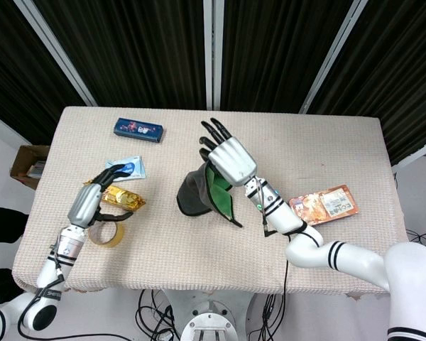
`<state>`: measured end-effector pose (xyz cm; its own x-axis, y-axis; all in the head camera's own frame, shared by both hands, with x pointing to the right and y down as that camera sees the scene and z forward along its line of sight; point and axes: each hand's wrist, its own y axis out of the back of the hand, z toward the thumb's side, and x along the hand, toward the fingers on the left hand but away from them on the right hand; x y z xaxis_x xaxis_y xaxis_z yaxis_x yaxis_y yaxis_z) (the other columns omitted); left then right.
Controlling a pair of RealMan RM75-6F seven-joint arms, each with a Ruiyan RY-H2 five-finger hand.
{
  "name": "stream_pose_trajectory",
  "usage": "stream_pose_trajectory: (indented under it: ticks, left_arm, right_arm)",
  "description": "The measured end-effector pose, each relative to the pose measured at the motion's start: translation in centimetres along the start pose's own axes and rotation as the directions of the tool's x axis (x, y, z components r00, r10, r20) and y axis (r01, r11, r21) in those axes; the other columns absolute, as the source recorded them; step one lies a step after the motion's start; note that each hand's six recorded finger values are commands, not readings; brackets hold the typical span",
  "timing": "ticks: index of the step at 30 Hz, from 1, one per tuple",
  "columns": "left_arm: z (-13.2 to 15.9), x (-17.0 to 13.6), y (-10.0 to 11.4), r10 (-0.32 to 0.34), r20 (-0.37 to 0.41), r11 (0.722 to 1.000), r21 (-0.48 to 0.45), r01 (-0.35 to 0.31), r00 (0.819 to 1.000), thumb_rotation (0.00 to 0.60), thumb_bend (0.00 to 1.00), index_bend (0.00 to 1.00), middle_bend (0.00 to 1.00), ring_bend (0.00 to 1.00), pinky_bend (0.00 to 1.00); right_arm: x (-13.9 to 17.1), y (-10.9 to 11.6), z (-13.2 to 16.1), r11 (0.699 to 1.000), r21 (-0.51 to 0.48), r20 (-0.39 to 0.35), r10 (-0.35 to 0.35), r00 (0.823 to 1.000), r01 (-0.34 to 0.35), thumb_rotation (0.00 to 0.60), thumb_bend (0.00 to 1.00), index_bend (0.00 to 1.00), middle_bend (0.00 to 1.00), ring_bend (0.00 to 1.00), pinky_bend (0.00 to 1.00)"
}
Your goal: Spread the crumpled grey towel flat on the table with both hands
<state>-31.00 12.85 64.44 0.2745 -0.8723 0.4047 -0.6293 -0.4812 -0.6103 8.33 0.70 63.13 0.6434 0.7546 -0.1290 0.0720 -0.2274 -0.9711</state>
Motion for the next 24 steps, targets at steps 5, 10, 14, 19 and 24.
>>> stream_pose_trajectory:
  ticks: [5,10,14,19,24]
  left_arm:
    - [1.2,2.2,-1.9,-0.075,-0.011,0.991,-0.116,0.073,0.997,0.6,0.0,0.31,0.13,0.13,0.2]
    - [2.2,3.4,-2.6,-0.109,-0.001,0.979,-0.174,0.107,0.994,0.6,0.0,0.31,0.13,0.13,0.2]
    - [1.9,3.6,-2.9,-0.129,-0.01,0.974,-0.191,0.124,0.992,0.6,0.0,0.31,0.13,0.13,0.2]
    - [1.5,3.4,-3.3,-0.164,-0.026,0.961,-0.23,0.153,0.986,0.6,0.0,0.31,0.13,0.13,0.2]
    - [1.5,3.6,-3.8,-0.201,-0.038,0.951,-0.248,0.186,0.979,0.518,0.0,0.31,0.12,0.13,0.2]
  right_arm:
    - [-1.7,2.4,0.2,0.996,0.073,0.05,-0.047,0.998,0.043,0.6,0.53,0.72,0.3,0.0,0.0]
    - [-2.5,5.2,0.6,0.983,0.158,0.08,-0.105,0.991,0.092,0.6,0.54,0.72,0.29,0.0,0.0]
    - [-2.5,7.3,1.2,0.964,0.233,0.081,-0.151,0.985,0.129,0.6,0.54,0.72,0.29,0.0,0.0]
    - [-3.0,8.7,2.9,0.941,0.306,0.071,-0.176,0.982,0.146,0.6,0.54,0.72,0.29,0.0,0.0]
    - [-4.8,7.5,6.0,0.932,0.342,0.046,-0.146,0.988,0.122,0.6,0.54,0.73,0.28,0.0,0.0]
